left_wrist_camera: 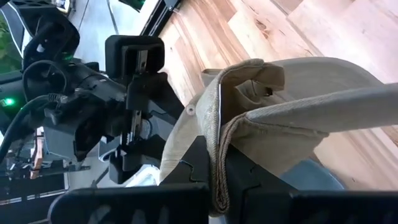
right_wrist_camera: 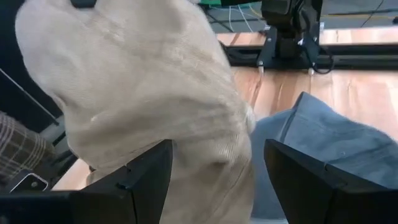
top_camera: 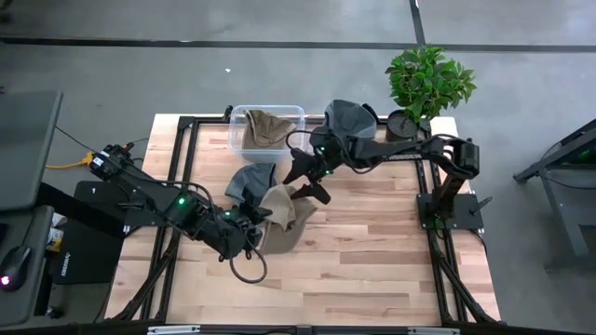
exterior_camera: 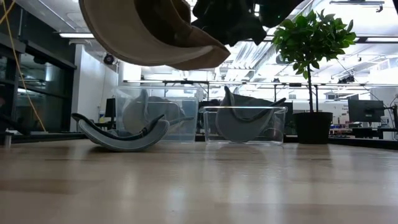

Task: Pick & Place hat
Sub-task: Put the brown cap into the white bin

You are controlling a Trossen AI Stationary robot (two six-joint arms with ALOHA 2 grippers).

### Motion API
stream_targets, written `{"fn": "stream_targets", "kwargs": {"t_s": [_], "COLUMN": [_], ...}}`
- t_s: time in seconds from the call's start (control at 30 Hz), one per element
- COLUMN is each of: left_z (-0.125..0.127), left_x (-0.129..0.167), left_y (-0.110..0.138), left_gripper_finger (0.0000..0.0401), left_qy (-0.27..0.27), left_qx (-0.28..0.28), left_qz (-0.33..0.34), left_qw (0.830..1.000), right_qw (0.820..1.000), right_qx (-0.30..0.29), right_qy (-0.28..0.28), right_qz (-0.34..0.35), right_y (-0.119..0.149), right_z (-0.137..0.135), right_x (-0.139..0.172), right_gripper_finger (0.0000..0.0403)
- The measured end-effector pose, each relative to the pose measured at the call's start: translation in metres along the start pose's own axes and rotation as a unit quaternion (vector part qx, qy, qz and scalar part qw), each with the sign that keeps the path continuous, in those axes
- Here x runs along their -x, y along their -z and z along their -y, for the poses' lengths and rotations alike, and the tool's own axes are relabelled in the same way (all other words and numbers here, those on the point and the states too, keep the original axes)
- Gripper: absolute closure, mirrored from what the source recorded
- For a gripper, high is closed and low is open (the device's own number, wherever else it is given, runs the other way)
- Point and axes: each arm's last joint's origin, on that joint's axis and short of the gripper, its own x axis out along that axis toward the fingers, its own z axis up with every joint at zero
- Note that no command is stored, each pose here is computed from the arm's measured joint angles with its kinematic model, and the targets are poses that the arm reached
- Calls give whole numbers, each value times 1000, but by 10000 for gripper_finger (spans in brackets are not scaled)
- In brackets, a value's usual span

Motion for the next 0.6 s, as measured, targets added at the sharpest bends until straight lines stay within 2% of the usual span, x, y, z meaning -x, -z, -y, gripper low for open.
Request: {"fn": "stream_targets", "kwargs": {"t_s": [0.2, 0.6], "left_z": [0, -2], "left_x": [0, 0], "left_y": [0, 0], "left_gripper_finger": [401, 401], "left_qy": [-6, -21], "left_qx": [-15, -36], "left_qz": [-3, -9], "left_qw": [1000, 999], "right_qw": [1000, 999], "right_qx": [-15, -10], "right_qy": [-23, -48], "right_qz": [8, 4], "right_y": [-1, 8], "right_z": [6, 0], "right_x": [6, -15], "right_gripper_finger": [155, 155]}}
